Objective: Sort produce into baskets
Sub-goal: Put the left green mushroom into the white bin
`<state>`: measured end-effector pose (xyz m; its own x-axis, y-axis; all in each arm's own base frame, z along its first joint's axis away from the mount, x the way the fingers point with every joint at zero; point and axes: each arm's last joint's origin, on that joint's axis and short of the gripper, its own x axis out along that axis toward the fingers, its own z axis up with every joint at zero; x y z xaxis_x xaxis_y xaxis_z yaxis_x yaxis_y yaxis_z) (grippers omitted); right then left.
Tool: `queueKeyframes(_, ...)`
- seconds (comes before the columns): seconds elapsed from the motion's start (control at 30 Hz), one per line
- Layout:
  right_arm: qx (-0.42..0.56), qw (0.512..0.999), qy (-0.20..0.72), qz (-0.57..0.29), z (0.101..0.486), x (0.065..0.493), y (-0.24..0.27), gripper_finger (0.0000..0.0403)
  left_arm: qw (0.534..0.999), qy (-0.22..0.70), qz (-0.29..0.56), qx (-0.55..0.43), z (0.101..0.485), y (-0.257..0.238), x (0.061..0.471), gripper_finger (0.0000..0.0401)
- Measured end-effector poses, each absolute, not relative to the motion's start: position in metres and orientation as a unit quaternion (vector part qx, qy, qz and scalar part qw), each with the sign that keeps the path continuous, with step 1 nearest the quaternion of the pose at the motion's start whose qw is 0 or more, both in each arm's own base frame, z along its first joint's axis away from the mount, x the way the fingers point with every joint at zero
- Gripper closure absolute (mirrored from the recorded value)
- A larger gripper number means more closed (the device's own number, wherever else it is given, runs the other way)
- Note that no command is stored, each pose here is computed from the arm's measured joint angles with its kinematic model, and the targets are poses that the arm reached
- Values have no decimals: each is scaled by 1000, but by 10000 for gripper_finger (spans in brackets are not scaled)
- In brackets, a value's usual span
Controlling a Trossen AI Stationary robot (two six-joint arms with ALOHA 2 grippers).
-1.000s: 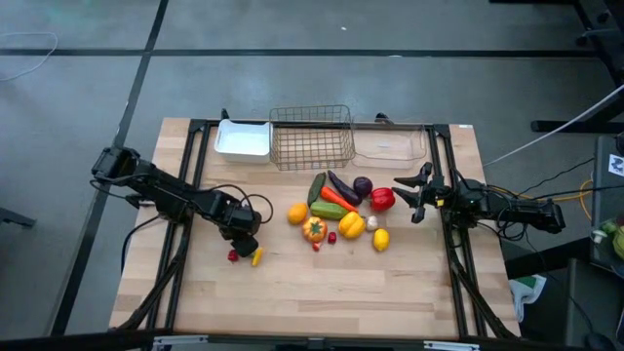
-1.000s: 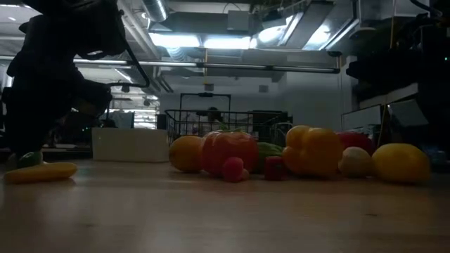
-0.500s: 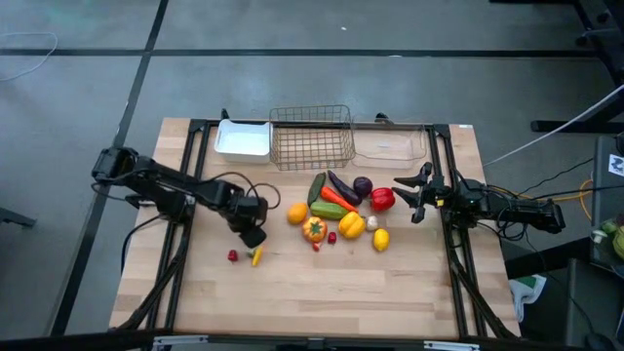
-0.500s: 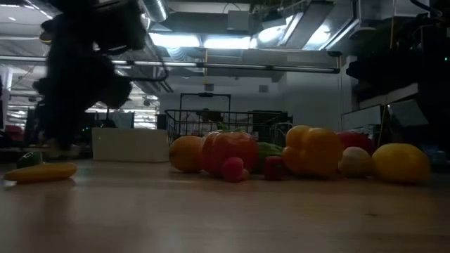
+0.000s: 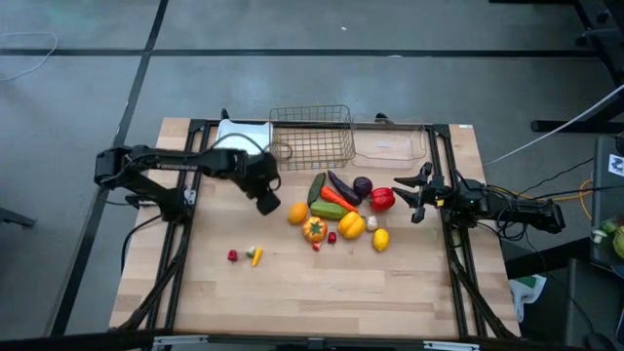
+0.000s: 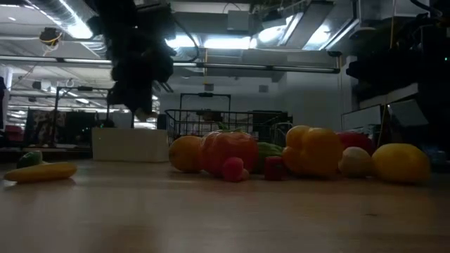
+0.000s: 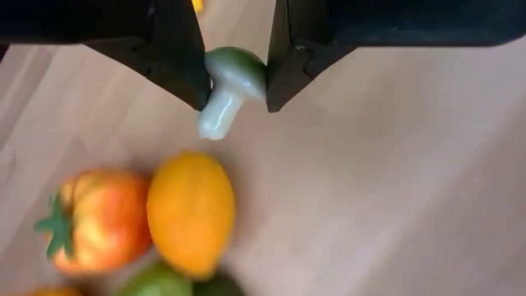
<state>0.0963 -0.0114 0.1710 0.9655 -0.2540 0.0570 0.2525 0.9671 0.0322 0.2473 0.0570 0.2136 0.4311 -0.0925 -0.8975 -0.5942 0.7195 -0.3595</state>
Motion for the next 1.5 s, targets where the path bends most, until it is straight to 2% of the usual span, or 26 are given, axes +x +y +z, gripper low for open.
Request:
queueKeyframes(0.23, 12, 991, -31, -128, 171, 96, -11, 265, 787, 503, 200, -297, 246, 104, 236, 292)
queueKeyframes(0.43, 12, 991, -30, -128, 171, 96, -11, 265, 790, 494, 281, -229, 273, 144, 219, 292)
queueKeyframes(0.67, 12, 991, -30, -128, 171, 96, -11, 265, 767, 478, 386, -185, 279, 188, 192, 292)
queueKeyframes(0.9, 12, 991, -30, -128, 171, 96, -11, 265, 744, 462, 431, -220, 254, 219, 175, 292)
queueKeyframes(1.07, 12, 991, -30, -128, 171, 96, -11, 265, 718, 498, 426, -234, 227, 236, 176, 292)
queueKeyframes(1.33, 12, 991, -30, -128, 171, 96, -11, 265, 705, 534, 405, -231, 187, 254, 189, 292)
queueKeyframes(1.5, 12, 991, -30, -128, 171, 96, -11, 265, 698, 547, 398, -235, 175, 258, 192, 292)
